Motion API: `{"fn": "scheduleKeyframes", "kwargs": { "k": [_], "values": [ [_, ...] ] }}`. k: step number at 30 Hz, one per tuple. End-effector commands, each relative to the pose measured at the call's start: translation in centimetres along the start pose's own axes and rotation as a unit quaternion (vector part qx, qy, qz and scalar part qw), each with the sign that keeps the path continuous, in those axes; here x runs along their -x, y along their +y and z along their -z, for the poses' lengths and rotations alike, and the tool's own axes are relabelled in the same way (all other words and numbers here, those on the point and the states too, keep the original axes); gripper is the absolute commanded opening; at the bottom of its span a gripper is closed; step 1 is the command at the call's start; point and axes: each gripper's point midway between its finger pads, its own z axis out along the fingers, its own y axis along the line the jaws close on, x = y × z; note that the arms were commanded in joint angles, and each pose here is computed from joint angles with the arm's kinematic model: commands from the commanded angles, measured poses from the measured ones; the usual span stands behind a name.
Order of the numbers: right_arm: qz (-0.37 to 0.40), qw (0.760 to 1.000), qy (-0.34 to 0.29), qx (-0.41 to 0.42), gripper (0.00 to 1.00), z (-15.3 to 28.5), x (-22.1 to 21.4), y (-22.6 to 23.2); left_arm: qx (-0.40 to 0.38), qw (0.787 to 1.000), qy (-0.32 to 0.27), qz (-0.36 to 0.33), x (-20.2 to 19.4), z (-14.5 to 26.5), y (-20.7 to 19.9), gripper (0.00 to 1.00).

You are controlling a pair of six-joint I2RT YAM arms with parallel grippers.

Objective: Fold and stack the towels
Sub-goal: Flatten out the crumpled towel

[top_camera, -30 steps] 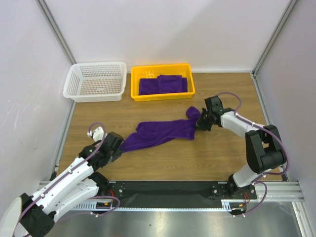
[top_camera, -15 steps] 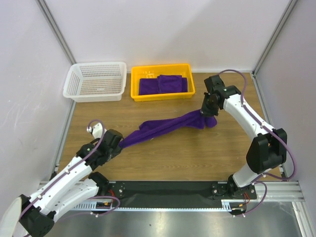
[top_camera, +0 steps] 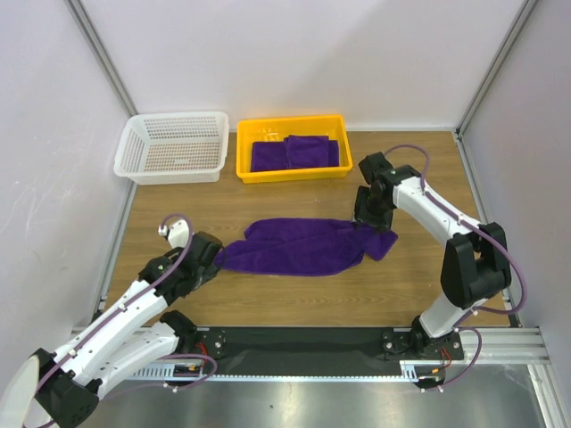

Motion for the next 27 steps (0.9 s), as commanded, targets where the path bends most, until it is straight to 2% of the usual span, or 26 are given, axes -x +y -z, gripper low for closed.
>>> {"fn": "scheduleKeyframes", "kwargs": {
  "k": [1,3,4,6,7,10,14,18,22,27],
  "values": [
    [-0.020,0.999,-0.020,0.043,0.57,1.5,-0.9,1.1,-0.004,1.000,-0.023,-0.005,1.7,0.7,-0.6,0.00],
    [-0.036,0.997,-0.018,0.071,0.57,1.5,-2.0,1.5,-0.001,1.000,-0.021,-0.007,1.6,0.6,-0.5,0.00],
    [-0.054,0.996,0.006,0.073,0.57,0.4,-4.0,1.1,-0.001,1.000,-0.020,-0.007,1.6,0.6,-0.5,0.00],
    [-0.074,0.992,-0.006,0.099,0.56,0.9,-4.6,1.2,0.001,1.000,-0.018,-0.006,1.6,0.5,-0.5,0.00],
    [-0.084,0.992,0.009,0.092,0.56,0.0,-6.3,0.4,-0.001,1.000,-0.018,-0.009,1.6,0.5,-0.6,0.00],
    [-0.122,0.989,-0.012,0.077,0.57,-0.4,-7.1,-1.0,-0.003,1.000,-0.018,-0.014,1.7,0.5,-0.6,0.00],
    [-0.166,0.982,-0.043,0.080,0.58,-0.8,-6.7,-1.7,-0.004,1.000,-0.016,-0.020,1.6,0.4,-0.5,0.01],
    [-0.172,0.980,-0.053,0.085,0.57,-2.2,-6.1,-1.8,-0.004,1.000,-0.013,-0.021,1.6,0.3,-0.5,0.00],
    [-0.167,0.984,-0.061,0.027,0.56,-4.1,-5.1,-3.3,-0.010,1.000,-0.017,-0.016,1.9,0.4,-0.7,0.00],
    [-0.163,0.982,-0.099,-0.001,0.56,-3.7,-2.9,-4.1,-0.013,1.000,-0.024,-0.007,2.2,0.4,-0.6,0.00]
  ]
}}
